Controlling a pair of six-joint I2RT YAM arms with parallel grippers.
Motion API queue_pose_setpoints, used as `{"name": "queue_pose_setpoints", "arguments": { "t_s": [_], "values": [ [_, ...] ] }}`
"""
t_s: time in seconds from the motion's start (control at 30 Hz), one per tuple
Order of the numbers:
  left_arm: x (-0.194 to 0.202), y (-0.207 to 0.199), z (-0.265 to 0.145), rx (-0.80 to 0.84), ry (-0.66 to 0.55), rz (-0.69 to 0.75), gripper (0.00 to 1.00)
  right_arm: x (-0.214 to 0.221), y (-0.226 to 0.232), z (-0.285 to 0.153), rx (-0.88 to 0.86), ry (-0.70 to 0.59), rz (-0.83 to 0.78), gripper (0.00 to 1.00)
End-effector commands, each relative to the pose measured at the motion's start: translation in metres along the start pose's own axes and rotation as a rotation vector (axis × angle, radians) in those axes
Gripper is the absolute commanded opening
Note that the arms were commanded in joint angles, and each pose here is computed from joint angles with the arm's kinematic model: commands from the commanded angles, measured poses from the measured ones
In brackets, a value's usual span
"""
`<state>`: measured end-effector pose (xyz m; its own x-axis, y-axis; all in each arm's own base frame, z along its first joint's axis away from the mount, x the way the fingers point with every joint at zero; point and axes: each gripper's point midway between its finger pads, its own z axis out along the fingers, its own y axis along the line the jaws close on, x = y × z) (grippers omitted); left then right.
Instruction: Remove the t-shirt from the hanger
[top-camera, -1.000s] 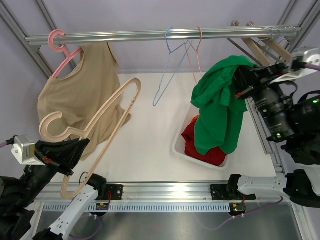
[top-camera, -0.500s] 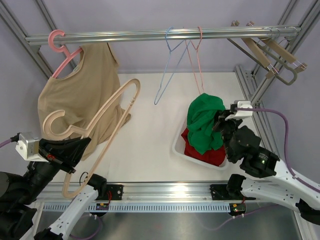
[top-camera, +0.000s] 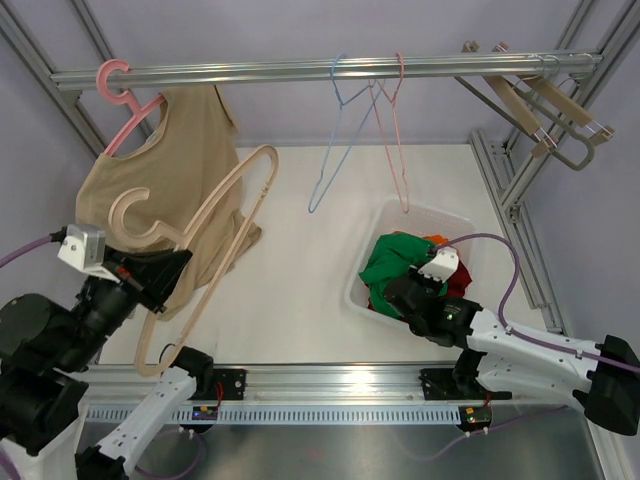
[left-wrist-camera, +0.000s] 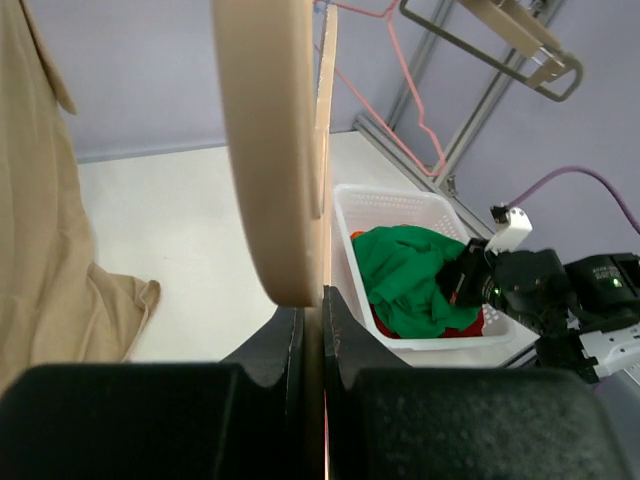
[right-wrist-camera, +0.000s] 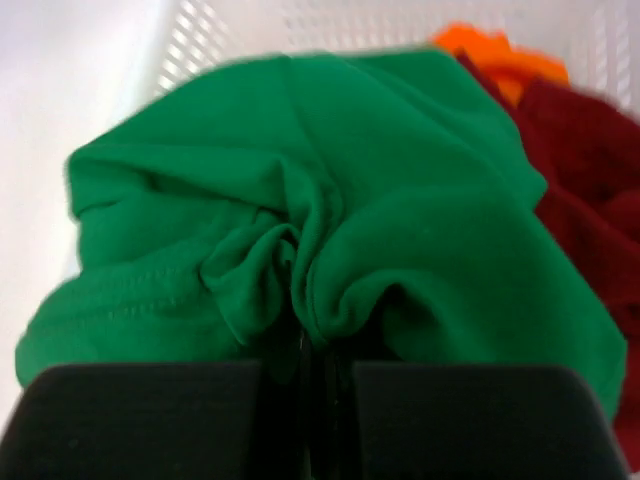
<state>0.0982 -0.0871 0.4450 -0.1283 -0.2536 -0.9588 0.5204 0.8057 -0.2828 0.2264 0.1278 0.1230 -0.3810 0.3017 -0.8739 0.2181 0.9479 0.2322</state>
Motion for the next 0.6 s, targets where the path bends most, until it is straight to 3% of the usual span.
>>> {"name": "queue_pose_setpoints", "arguments": {
  "t_s": [0.0, 0.1, 0.17, 0.2, 0.23, 0.27, 0.37, 0.57],
  "values": [
    [-0.016, 0.013, 0.021, -0.068, -0.031, 0.004, 0.00, 0.012, -0.015, 0.005, 0.094, -0.007, 0.228, 0.00],
    [-0.017, 0.021, 0.033, -0.104, -0.012, 0.004, 0.00, 0.003, -0.036, -0.001, 0.150, -0.041, 0.225, 0.02],
    [-0.019, 0.023, 0.041, -0.114, -0.011, 0.006, 0.00, -0.010, -0.039, -0.009, 0.139, -0.052, 0.243, 0.13],
    [-0.019, 0.026, 0.049, -0.121, 0.002, 0.005, 0.00, -0.015, -0.040, -0.013, 0.126, -0.055, 0.235, 0.22],
    [-0.021, 0.026, 0.053, -0.121, 0.001, 0.005, 0.00, -0.032, -0.038, -0.022, 0.075, -0.070, 0.274, 0.48],
    [-0.024, 0.026, 0.058, -0.116, -0.003, 0.007, 0.00, -0.040, -0.038, -0.027, 0.048, -0.076, 0.235, 0.61],
    [-0.027, 0.028, 0.080, -0.117, 0.026, 0.008, 0.00, -0.072, -0.031, -0.051, -0.073, -0.082, 0.222, 0.86],
    [-0.028, 0.028, 0.134, -0.078, 0.087, -0.012, 0.00, -0.123, -0.046, -0.094, -0.192, -0.102, 0.199, 0.90]
  ]
}}
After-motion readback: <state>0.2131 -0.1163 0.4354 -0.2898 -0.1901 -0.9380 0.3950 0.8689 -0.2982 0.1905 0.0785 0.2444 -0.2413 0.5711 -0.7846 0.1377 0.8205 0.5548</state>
